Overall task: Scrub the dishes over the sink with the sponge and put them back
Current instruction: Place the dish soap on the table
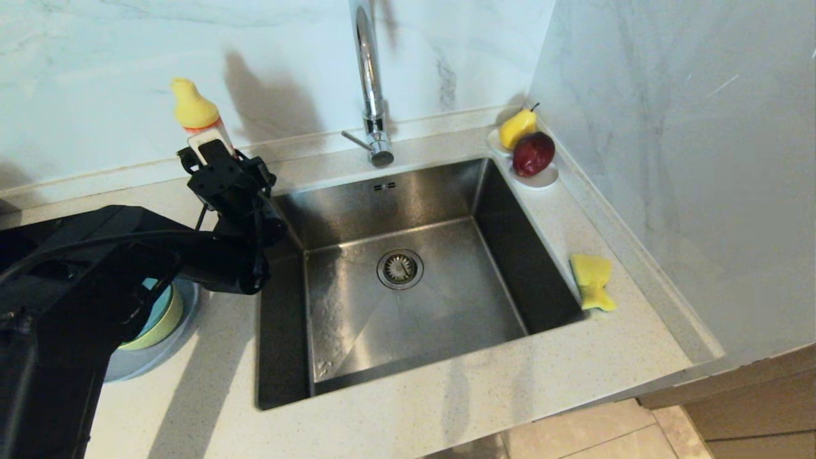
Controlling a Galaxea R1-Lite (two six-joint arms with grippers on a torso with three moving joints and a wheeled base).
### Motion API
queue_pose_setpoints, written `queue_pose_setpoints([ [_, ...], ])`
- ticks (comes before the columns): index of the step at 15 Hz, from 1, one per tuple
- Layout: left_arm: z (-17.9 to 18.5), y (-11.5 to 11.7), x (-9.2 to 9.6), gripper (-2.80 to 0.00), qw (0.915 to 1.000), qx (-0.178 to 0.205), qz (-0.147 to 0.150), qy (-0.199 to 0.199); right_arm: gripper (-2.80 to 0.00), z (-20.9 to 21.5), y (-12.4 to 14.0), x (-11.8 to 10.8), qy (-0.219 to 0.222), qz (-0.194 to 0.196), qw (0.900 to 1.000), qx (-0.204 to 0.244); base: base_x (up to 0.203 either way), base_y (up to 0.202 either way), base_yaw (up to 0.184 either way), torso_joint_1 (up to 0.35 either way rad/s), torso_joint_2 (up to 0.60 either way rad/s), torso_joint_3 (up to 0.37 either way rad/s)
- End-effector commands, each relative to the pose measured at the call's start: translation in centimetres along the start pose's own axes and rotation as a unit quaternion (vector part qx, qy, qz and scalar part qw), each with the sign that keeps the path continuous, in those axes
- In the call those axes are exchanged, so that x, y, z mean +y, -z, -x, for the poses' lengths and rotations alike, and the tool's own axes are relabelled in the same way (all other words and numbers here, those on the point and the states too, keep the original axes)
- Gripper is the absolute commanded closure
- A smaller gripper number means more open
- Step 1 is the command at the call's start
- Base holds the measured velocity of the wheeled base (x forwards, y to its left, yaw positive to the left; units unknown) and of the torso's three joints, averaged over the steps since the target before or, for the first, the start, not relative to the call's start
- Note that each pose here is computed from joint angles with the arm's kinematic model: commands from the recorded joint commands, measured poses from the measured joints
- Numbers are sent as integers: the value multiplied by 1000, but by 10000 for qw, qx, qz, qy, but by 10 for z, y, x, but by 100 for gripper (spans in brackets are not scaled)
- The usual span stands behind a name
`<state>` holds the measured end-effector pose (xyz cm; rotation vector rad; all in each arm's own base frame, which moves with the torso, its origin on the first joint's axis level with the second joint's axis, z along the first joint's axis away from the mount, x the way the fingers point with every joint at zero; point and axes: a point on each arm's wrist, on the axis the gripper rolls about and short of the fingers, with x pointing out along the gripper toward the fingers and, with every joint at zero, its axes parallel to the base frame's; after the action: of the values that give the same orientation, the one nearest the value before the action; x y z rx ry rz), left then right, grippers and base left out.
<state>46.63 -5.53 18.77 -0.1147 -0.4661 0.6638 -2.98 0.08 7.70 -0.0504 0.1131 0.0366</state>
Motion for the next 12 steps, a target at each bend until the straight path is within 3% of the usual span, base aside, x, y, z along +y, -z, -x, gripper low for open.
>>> queue_pose_setpoints([
  [1, -2, 8, -2, 0, 10000, 8, -29, -33, 0, 0, 0, 0, -1, 6, 10000, -3, 0, 0, 0, 0, 0, 0],
  [12, -28, 9, -22, 0, 10000, -45, 18, -73, 0, 0, 0, 0, -2, 7, 10000, -3, 0, 0, 0, 0, 0, 0],
])
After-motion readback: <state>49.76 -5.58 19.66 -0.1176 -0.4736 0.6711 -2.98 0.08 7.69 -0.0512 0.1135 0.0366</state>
